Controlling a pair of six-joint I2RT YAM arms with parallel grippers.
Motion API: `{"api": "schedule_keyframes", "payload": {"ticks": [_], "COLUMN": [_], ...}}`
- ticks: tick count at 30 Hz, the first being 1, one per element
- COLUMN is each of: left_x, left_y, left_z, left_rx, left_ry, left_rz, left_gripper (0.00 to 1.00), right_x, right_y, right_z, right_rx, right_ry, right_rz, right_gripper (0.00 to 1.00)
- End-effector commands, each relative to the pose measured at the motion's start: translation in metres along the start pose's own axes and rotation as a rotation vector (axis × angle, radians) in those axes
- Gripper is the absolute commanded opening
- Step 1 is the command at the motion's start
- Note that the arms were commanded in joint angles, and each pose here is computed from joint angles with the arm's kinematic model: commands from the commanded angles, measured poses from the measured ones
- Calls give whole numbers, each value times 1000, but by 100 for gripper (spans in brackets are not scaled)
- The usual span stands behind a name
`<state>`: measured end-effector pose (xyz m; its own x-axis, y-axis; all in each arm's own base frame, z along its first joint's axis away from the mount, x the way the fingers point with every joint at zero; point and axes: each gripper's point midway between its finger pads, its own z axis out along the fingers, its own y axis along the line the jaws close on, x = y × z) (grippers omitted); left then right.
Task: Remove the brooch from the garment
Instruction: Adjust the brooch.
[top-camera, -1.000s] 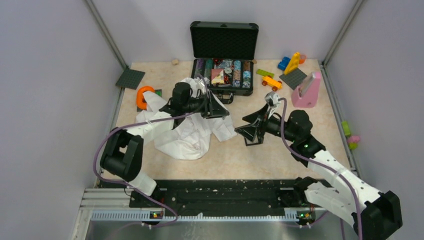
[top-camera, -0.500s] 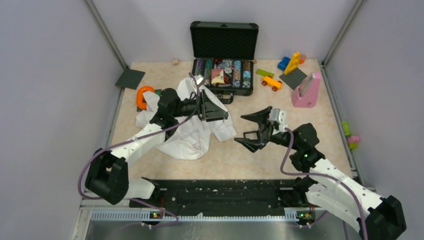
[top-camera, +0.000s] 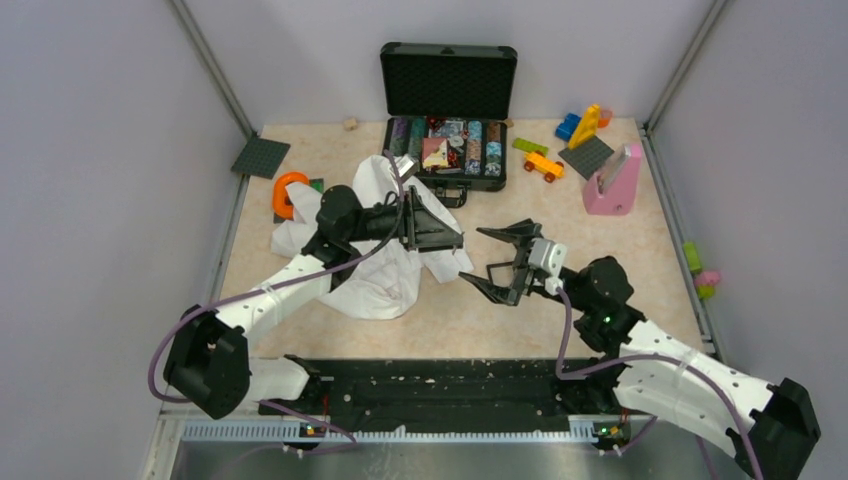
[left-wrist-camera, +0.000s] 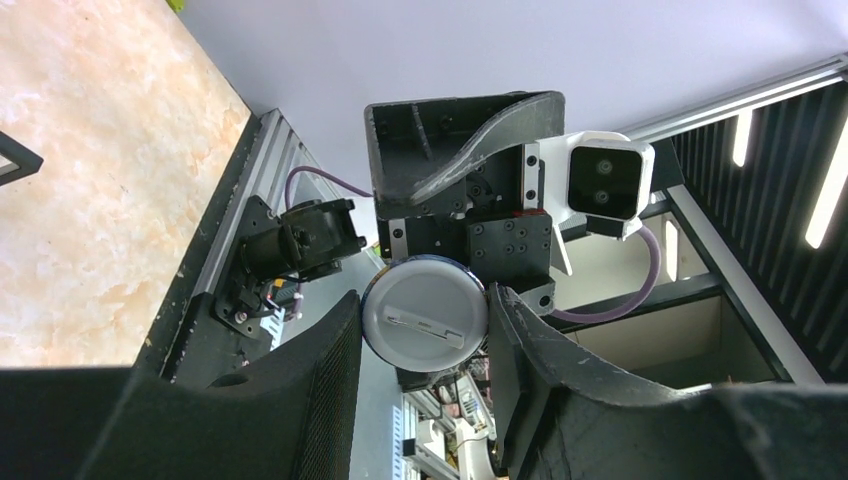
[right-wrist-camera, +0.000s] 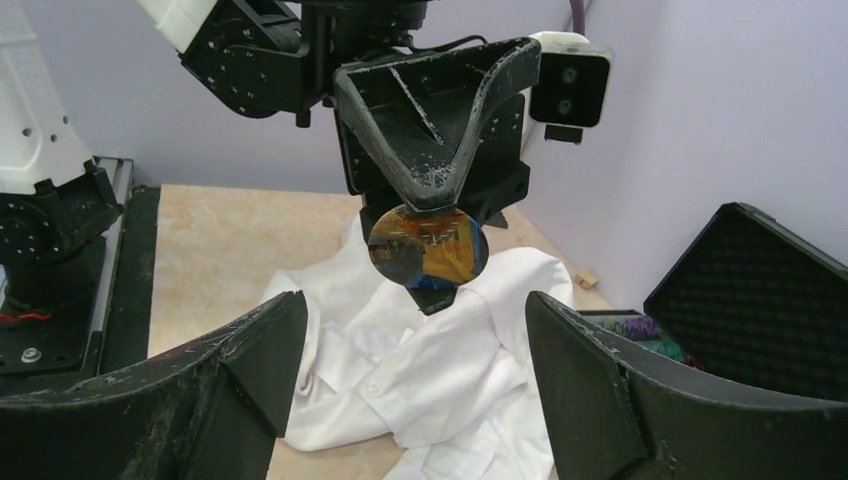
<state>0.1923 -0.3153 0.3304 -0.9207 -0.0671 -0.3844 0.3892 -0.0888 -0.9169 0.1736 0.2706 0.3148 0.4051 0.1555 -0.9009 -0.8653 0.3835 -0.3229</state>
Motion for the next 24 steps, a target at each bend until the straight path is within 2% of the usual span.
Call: {"api": "schedule_keyframes", "payload": {"ticks": [1, 3, 12, 19, 24], "left_x": [1, 2, 4, 4, 4], "left_y": [-16, -14, -9, -7, -6], "left_z": [1, 3, 5, 6, 6], "left_rx": [48, 46, 49, 47, 46], "left_ry": [-11, -5, 3, 1, 4], "left_rz": [53, 46, 35, 32, 31], "left_gripper": [30, 31, 30, 30, 30], "right_x": [-27, -28, -31, -33, -35], "right_y": [-8, -6, -9, -8, -8], "right_z": [12, 15, 20, 25, 26], "right_rx": [15, 2, 15, 0, -3], "right_ry": [-71, -78, -93, -101, -110], "right_rz": [-55, -55, -54, -43, -45], "right_gripper": [78, 74, 73, 62, 60]}}
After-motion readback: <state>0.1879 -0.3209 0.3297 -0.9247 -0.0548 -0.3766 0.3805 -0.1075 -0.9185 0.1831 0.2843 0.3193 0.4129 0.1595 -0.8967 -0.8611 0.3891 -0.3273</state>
